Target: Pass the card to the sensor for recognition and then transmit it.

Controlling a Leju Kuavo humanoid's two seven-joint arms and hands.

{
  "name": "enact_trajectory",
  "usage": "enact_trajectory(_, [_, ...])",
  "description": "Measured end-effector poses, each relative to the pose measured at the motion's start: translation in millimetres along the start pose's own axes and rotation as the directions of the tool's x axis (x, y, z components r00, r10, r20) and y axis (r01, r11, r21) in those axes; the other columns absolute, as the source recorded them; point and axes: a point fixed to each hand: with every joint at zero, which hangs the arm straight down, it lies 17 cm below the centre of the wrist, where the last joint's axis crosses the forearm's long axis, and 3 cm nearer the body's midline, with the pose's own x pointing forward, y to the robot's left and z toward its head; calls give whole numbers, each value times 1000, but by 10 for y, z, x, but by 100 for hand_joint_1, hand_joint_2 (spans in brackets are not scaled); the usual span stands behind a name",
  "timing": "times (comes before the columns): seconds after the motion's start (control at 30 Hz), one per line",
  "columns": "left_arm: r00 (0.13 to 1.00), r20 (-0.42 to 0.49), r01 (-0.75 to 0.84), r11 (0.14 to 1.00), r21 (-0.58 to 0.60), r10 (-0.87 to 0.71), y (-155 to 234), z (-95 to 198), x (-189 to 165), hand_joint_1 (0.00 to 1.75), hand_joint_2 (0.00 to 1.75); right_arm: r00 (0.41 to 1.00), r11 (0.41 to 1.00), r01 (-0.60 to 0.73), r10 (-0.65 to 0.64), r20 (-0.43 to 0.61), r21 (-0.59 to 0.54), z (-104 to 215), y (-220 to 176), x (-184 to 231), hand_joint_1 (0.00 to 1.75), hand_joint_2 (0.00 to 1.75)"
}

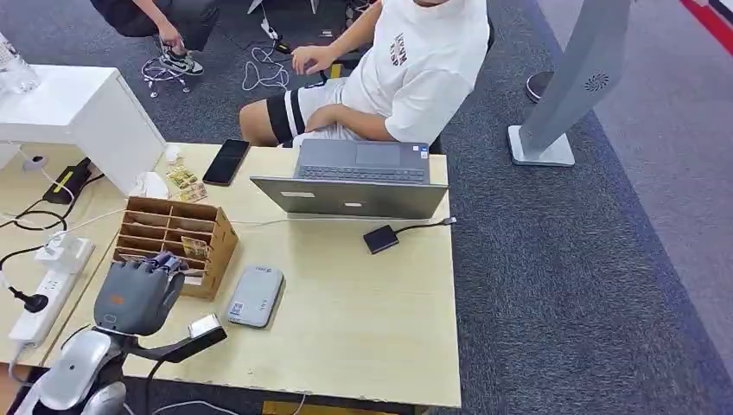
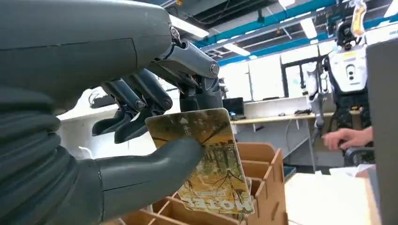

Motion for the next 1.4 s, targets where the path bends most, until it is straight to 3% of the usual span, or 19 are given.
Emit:
enact_trajectory(0.23, [999,36,9,999,45,-10,161,0,76,175,175,1000,1000,6,-6,-1,3,1,11,-3,0,175])
enact_trajectory(0.47, [985,174,-30,967,254,-15,965,-23,393,175,175,1000,1000,12,-12,10,2,-1,33,-6,0,175])
enact_trajectory(0.57, [987,161,-33,933,357,-27,1395,-354,388,175,175,1000,1000,-21,21,15,9,3,17,19,0,175])
enact_trajectory(0.77, [993,19,83,823,563,-112,2141,-1337,144,175,175,992,994,-109,109,62,-12,33,-224,298,0,175])
enact_trajectory(0.97, [990,-48,138,833,536,-133,2242,-2050,47,175,175,992,995,-96,97,75,-11,76,-322,489,0,175])
enact_trajectory(1.17, [992,-73,127,866,484,-105,2210,-2431,136,175,175,991,993,-116,117,69,-19,90,-376,535,0,175])
enact_trajectory(1.33, [993,-72,117,884,452,-95,2134,-2576,233,175,175,990,992,-124,125,72,-22,105,-392,585,0,175])
enact_trajectory(1.37, [993,-71,116,888,445,-94,2118,-2602,245,0,175,989,992,-125,127,72,-21,106,-389,586,0,175])
enact_trajectory(1.4, [993,-71,113,891,439,-92,2104,-2625,258,0,175,989,992,-126,127,71,-22,106,-391,587,0,175])
